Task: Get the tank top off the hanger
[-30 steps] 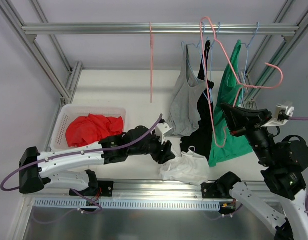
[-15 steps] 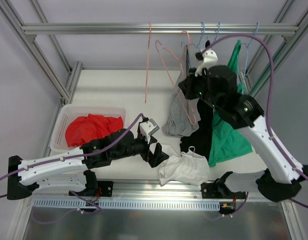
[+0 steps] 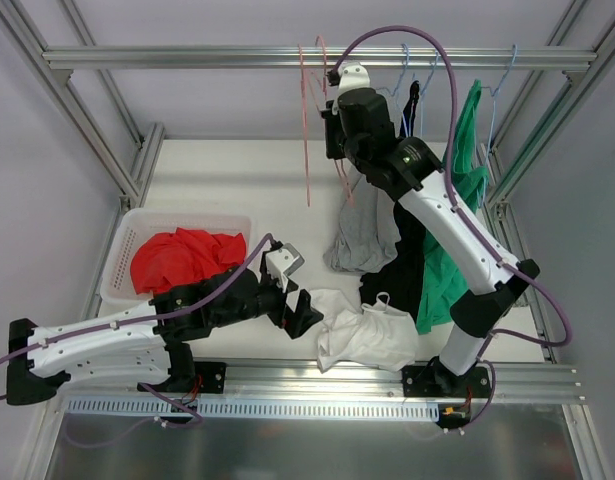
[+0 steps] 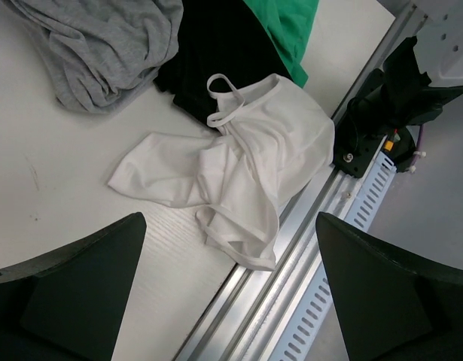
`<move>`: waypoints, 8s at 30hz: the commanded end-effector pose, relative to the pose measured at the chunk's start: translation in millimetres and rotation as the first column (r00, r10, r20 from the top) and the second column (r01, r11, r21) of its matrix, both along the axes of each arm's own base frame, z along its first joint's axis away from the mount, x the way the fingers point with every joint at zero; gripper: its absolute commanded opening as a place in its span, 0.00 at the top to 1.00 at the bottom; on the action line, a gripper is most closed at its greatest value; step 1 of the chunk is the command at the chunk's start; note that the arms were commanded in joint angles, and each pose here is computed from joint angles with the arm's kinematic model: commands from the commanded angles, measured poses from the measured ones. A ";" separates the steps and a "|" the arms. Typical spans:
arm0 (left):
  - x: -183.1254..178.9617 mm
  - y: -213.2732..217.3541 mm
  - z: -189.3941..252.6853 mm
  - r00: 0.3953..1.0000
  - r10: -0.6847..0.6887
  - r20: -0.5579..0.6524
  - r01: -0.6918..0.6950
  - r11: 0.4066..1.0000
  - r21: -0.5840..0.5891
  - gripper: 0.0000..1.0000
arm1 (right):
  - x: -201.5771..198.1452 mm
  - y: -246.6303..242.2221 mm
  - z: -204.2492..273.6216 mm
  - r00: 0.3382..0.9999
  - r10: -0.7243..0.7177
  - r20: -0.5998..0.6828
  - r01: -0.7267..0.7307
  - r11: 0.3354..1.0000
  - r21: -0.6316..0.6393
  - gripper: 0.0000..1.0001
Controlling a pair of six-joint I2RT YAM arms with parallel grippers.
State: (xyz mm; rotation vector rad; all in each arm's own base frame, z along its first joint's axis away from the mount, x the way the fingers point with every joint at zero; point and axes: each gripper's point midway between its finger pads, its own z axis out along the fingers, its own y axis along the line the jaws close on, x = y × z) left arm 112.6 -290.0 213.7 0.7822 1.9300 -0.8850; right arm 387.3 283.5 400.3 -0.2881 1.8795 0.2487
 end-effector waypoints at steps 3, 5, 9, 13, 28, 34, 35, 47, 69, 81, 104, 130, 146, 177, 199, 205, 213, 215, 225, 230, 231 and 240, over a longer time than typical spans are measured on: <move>-2.0 -3.9 -1.5 1.000 0.012 -0.026 -0.012 1.000 -0.010 0.01 | 2.6 3.0 5.0 1.000 0.004 0.005 -0.004 0.999 0.039 1.00; -2.5 -7.4 -3.1 0.999 0.007 -0.035 -0.007 1.000 -0.005 0.01 | -1.7 -0.7 -0.4 1.000 0.001 -0.015 0.000 0.999 0.052 1.00; -2.7 -12.0 -8.5 0.999 0.002 -0.048 -0.001 1.000 0.016 0.01 | -6.3 -7.2 1.3 1.000 0.015 -0.025 -0.013 0.997 0.077 0.99; -1.5 -17.7 -8.5 0.998 0.001 -0.055 0.001 1.000 0.023 0.01 | -7.6 -17.4 14.2 1.000 0.011 -0.007 -0.010 0.994 0.108 1.00; -1.0 -21.5 -17.5 0.999 -0.009 -0.048 0.012 0.998 0.058 0.01 | -8.8 -9.2 46.8 0.997 0.075 0.036 -0.081 0.972 0.219 1.00; -0.5 -20.7 -24.6 0.999 -0.003 -0.053 0.007 0.997 0.076 0.01 | -7.6 -7.1 54.0 0.996 0.066 0.059 -0.079 0.962 0.260 1.00; -0.5 -21.1 -24.7 0.998 -0.002 -0.056 0.006 0.997 0.075 0.01 | -4.5 -6.9 55.6 0.996 0.066 0.061 -0.080 0.962 0.262 1.00; -1.5 -16.5 -31.3 0.997 0.018 -0.070 -0.013 0.997 0.072 0.01 | 26.3 18.4 -13.4 0.990 0.088 -0.110 -0.062 0.974 0.220 1.00; -11.0 -112.7 -117.1 0.988 -0.037 -0.150 0.086 0.936 0.341 0.01 | -147.4 -119.8 -1.2 0.990 0.142 0.003 -0.141 0.982 0.125 0.01; -11.0 -133.4 -202.6 0.987 0.094 -0.129 -0.010 0.843 0.538 0.39 | -235.2 -164.5 -3.6 0.965 0.235 0.116 -0.255 0.946 0.199 0.00; 129.9 178.2 58.6 0.441 0.884 0.154 -0.896 0.423 0.137 1.00 | -237.8 -180.1 -2.5 0.973 0.178 0.149 -0.206 0.959 0.195 0.01; 120.7 190.0 21.2 0.539 0.818 -0.203 -0.821 0.563 0.092 0.01 | -94.5 -152.1 23.8 0.999 -0.014 -0.031 0.012 0.998 -0.059 0.03; 63.1 174.1 13.4 0.760 0.615 -0.210 -0.617 0.784 0.065 0.01 | -1.0 -127.3 19.8 0.997 -0.025 -0.076 0.016 0.993 -0.118 0.72; 25.1 118.3 86.4 0.967 0.218 -0.130 -0.244 0.939 -0.242 0.01 | -38.5 -85.3 73.6 0.969 0.077 0.234 -0.138 0.957 0.257 1.00; 87.1 -20.1 249.9 0.935 0.228 0.271 -0.129 0.932 -0.340 0.01 | -289.4 -156.3 3.9 0.929 0.363 0.066 -0.359 0.850 0.386 1.00; 95.4 -85.3 251.6 0.916 0.207 0.343 -0.112 0.954 -0.277 0.07 | -320.1 -169.4 21.7 0.915 0.381 0.134 -0.402 0.828 0.391 1.00; 105.0 -106.2 230.2 0.910 0.219 0.351 -0.146 0.964 -0.223 0.46 | -332.0 -182.7 32.0 0.918 0.359 0.169 -0.397 0.843 0.364 1.00; 104.7 -106.9 227.7 0.911 0.212 0.354 -0.141 0.966 -0.217 0.53 | -332.6 -182.0 32.3 0.915 0.365 0.171 -0.403 0.841 0.361 1.00; 108.4 -91.3 225.4 0.895 0.261 0.362 -0.193 0.958 -0.213 1.00 | -332.2 -183.2 22.2 0.915 0.369 0.161 -0.402 0.851 0.338 1.00; 126.8 -33.2 235.2 0.797 0.495 0.347 -0.428 0.867 -0.255 1.00 | -361.6 -182.5 -3.2 0.854 0.491 0.174 -0.521 0.816 0.250 1.00; 127.2 -27.3 235.3 0.787 0.511 0.345 -0.444 0.858 -0.257 1.00 | -375.1 -179.9 -4.6 0.820 0.541 0.189 -0.573 0.783 0.243 1.00; 77.3 -50.3 223.6 0.902 0.185 0.390 -0.099 0.968 -0.231 1.00 | -419.9 -192.4 18.1 0.678 0.591 0.437 -0.692 0.714 0.108 1.00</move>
